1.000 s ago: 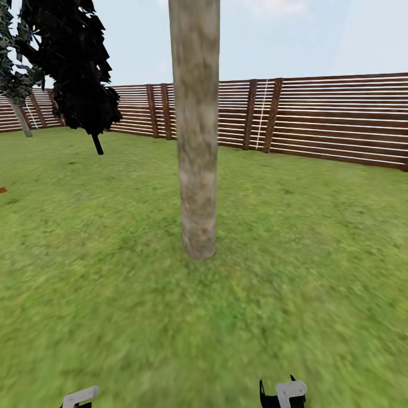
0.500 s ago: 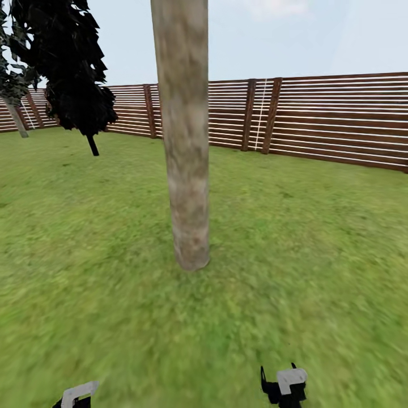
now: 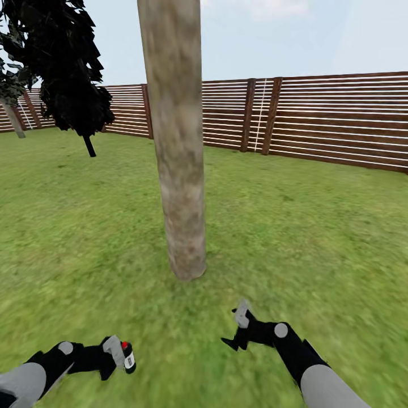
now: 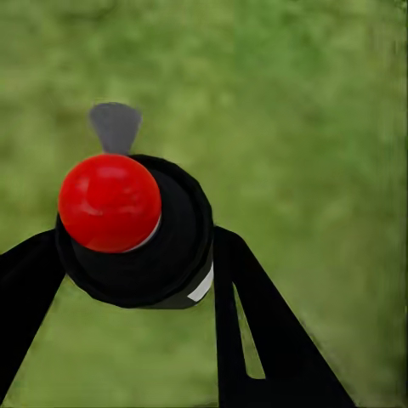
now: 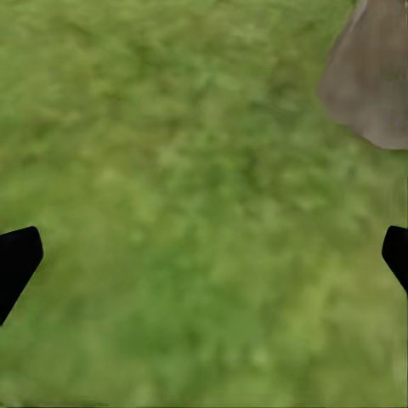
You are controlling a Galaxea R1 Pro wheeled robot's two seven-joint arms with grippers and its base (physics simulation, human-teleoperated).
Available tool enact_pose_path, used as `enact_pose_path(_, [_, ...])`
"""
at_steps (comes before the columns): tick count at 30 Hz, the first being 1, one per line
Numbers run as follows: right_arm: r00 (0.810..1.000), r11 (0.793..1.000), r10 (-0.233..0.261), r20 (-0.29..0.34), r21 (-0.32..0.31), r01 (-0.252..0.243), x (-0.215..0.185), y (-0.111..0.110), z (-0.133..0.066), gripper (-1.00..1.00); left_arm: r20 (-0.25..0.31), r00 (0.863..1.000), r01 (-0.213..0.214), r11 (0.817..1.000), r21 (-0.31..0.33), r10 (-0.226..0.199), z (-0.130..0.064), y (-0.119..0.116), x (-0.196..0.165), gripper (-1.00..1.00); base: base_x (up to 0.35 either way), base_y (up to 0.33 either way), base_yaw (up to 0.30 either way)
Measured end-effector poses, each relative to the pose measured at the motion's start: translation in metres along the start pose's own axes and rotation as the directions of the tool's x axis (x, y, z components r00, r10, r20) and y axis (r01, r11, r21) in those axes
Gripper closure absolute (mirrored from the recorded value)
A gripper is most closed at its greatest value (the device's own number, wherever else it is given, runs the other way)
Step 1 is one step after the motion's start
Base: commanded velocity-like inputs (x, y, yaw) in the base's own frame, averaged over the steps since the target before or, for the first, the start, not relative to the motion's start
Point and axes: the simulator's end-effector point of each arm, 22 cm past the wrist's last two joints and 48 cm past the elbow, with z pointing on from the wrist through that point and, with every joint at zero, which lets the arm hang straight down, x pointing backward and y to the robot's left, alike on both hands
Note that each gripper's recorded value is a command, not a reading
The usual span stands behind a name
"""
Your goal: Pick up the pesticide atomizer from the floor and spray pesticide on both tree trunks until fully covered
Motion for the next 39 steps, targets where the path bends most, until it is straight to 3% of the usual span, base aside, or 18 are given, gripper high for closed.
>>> enact_pose_path(1, [1.0, 1.0, -0.011, 0.005, -0.029, 0.011, -0.006, 0.003, 0.001, -1.0, -0.005, 1.0, 0.007, 1.0, 0.014, -0.007, -0.002, 0.003, -0.007, 1.0, 0.002, 0.0, 0.0])
enact_pose_path(3, [1.0, 0.997, -0.024, 0.02, -0.075, 0.026, -0.02, 0.009, 0.004, -1.0, -0.071, 0.997, -0.002, 0.997, 0.08, 0.008, -0.006, -0.002, -0.005, 1.0, 0.001, 0.0, 0.0])
enact_pose_path(4, [0.999, 0.995, -0.027, 0.03, -0.093, 0.029, -0.027, 0.014, 0.008, -1.0, -0.095, 0.995, -0.021, 0.995, 0.099, 0.03, -0.008, 0.001, -0.01, 1.0, 0.0, 0.0, 0.0])
enact_pose_path(7, [0.998, 0.989, -0.047, 0.046, -0.137, 0.053, -0.042, 0.033, 0.018, -1.0, -0.108, 0.991, -0.065, 0.992, 0.112, 0.078, -0.009, 0.005, -0.02, 1.0, 0.0, 0.0, 0.0])
enact_pose_path(9, [0.995, 0.979, -0.097, 0.037, -0.177, 0.102, -0.045, 0.047, 0.023, -1.0, -0.112, 0.99, -0.076, 0.991, 0.114, 0.089, -0.009, 0.006, -0.021, 1.0, 0.0, 0.0, 0.0])
enact_pose_path(10, [0.992, 0.972, -0.126, 0.031, -0.197, 0.13, -0.045, 0.054, 0.025, 1.0, -0.113, 0.989, -0.078, 0.99, 0.114, 0.091, -0.01, 0.006, -0.021, 1.0, 0.0, 0.0, 0.0])
enact_pose_path(12, [0.985, 0.958, -0.172, 0.022, -0.228, 0.173, -0.044, 0.065, 0.028, 1.0, -0.114, 0.989, -0.081, 0.99, 0.117, 0.094, -0.009, 0.005, -0.021, 1.0, 0.0, 0.0, 0.0])
enact_pose_path(16, [0.983, 0.956, -0.182, 0.027, -0.228, 0.183, -0.048, 0.065, 0.028, 1.0, -0.114, 0.988, -0.088, 0.988, 0.123, 0.102, -0.007, 0.002, -0.022, 1.0, 0.0, 0.0, 0.0])
enact_pose_path(19, [0.982, 0.955, -0.182, 0.038, -0.232, 0.186, -0.054, 0.069, 0.031, 1.0, -0.134, 0.982, -0.113, 0.984, 0.14, 0.132, -0.004, -0.003, -0.02, 1.0, 0.0, 0.0, 0.0])
enact_pose_path(24, [0.983, 0.956, -0.175, 0.062, -0.228, 0.184, -0.07, 0.075, 0.038, 1.0, -0.063, 0.986, -0.144, 0.979, 0.142, 0.155, 0.008, -0.011, -0.048, 1.0, 0.0, 0.0, 0.0])
enact_pose_path(39, [0.981, 0.953, -0.181, 0.068, -0.234, 0.192, -0.073, 0.077, 0.038, 1.0, -0.008, 0.971, -0.232, 0.951, 0.202, 0.239, 0.038, -0.047, -0.094, 1.0, 0.0, 0.0, 0.0])
